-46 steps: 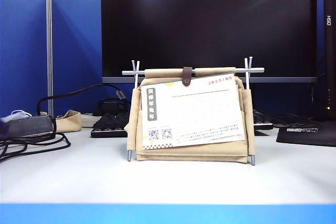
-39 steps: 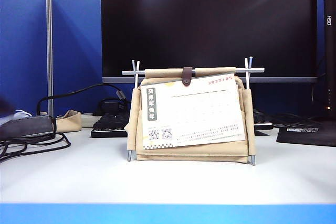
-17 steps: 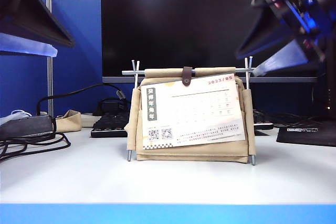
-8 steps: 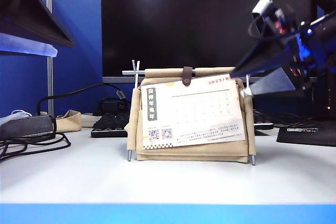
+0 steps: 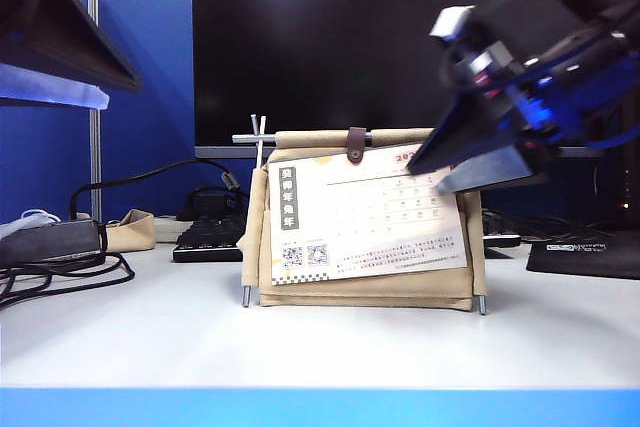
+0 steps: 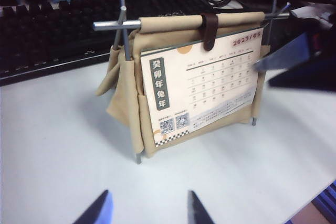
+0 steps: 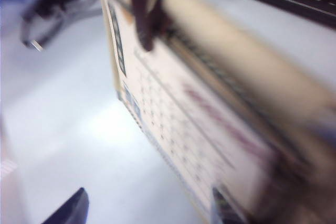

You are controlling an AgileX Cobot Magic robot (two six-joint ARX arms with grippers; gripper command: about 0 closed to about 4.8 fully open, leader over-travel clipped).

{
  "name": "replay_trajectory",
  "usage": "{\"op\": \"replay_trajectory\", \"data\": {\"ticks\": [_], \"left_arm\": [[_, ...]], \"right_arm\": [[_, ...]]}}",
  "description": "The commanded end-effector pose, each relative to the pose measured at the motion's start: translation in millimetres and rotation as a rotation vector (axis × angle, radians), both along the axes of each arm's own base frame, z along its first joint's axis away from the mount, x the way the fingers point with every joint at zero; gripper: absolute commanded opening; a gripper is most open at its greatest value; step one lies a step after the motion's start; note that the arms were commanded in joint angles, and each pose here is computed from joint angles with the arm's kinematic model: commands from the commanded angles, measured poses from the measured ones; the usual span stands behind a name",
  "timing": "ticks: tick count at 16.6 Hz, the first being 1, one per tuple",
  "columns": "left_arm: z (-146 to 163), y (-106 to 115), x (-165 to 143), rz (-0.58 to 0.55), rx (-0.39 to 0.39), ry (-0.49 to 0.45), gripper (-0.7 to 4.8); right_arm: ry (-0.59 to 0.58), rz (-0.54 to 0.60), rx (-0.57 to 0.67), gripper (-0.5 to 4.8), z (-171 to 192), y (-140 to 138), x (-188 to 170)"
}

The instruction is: Turn one page of the calendar.

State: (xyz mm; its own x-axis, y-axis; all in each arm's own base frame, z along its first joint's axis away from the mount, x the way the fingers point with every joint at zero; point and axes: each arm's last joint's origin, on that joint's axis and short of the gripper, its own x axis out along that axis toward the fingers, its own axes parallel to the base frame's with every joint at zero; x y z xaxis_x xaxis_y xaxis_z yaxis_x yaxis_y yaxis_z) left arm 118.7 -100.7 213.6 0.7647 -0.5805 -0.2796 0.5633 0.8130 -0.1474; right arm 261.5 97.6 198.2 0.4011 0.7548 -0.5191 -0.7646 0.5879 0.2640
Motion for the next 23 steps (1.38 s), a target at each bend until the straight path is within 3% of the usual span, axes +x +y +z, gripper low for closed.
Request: {"op": "replay_trajectory", "data": {"ticks": [1, 10, 18, 23], "left_arm": [[1.8, -0.3, 0.4, 0.001, -0.005, -0.013, 1.93], [0.7, -0.1, 0.2, 0.002, 0.003, -0.004, 1.93], [1.2, 0.4, 0.8, 0.026, 0.005, -0.014, 1.93], [1.9, 0.2, 0.9, 0.026, 0.002, -0.021, 1.93]], "right_arm": [[-0.098, -0.031, -0.111, 2.97, 2.0, 10.3, -0.3], [-0.077, -0.060, -0.163, 2.97, -1.0, 10.2, -2.4], [-0.214, -0.169, -0.182, 2.97, 24.0, 2.8, -5.9], [-0.199, -0.165, -0.174, 2.97, 21.8, 2.6, -4.8]]}}
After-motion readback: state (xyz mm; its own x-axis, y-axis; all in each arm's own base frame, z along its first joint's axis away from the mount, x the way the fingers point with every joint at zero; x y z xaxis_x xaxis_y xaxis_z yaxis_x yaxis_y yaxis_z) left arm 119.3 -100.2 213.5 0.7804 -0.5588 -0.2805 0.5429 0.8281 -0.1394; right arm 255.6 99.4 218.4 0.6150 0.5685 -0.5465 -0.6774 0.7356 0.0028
